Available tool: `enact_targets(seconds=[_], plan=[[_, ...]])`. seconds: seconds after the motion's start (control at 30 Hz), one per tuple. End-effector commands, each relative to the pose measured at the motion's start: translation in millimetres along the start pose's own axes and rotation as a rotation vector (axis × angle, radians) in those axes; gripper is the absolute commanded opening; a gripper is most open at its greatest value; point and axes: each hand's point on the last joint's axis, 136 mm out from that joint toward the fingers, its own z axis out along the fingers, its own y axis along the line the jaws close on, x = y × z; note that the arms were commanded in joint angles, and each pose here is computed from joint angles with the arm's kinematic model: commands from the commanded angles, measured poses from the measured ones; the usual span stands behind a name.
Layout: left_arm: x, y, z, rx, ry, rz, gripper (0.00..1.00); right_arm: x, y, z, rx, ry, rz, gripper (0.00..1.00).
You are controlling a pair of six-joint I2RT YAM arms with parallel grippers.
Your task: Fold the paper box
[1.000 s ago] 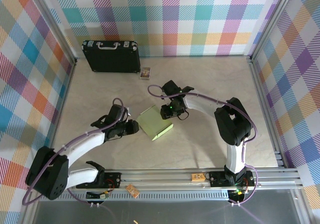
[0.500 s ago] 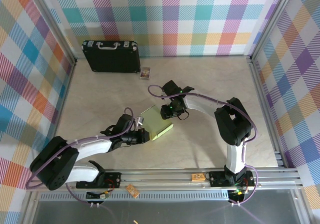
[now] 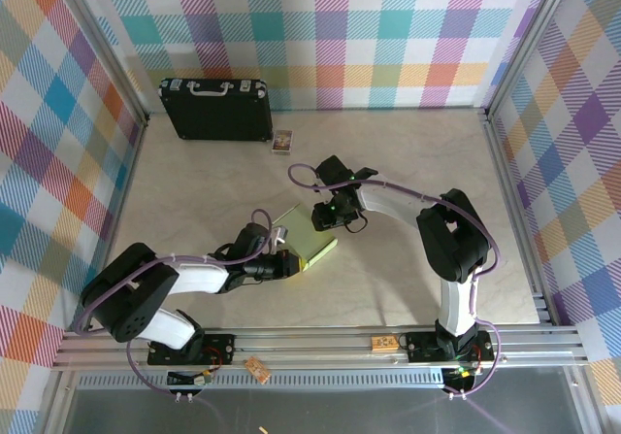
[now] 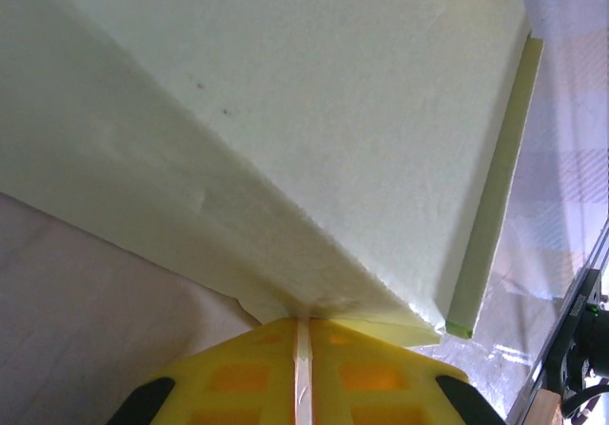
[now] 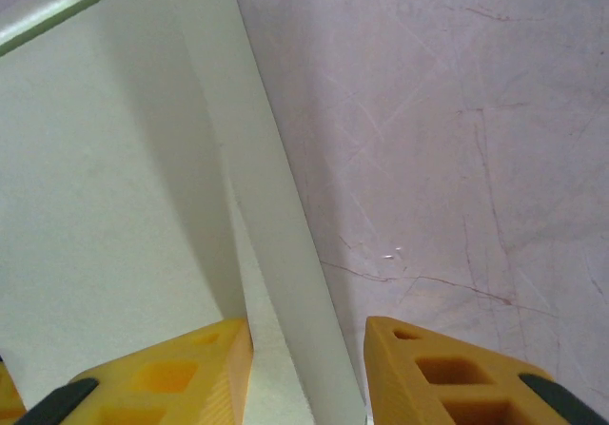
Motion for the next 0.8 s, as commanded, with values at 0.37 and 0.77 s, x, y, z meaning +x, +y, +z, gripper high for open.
enact_targets(seconds=[0.37, 0.77], plan=[[-11.9, -3.6, 19.3, 0.107, -0.096, -0.055, 0.19, 44.0, -9.0, 23.7, 0.006, 0.166, 0.073, 0.35], [-16.8, 12.5, 32.6, 0.057, -0.120, -0.087, 0.20, 44.3, 14.9, 12.6, -0.124, 0.164, 0.103, 0.33]])
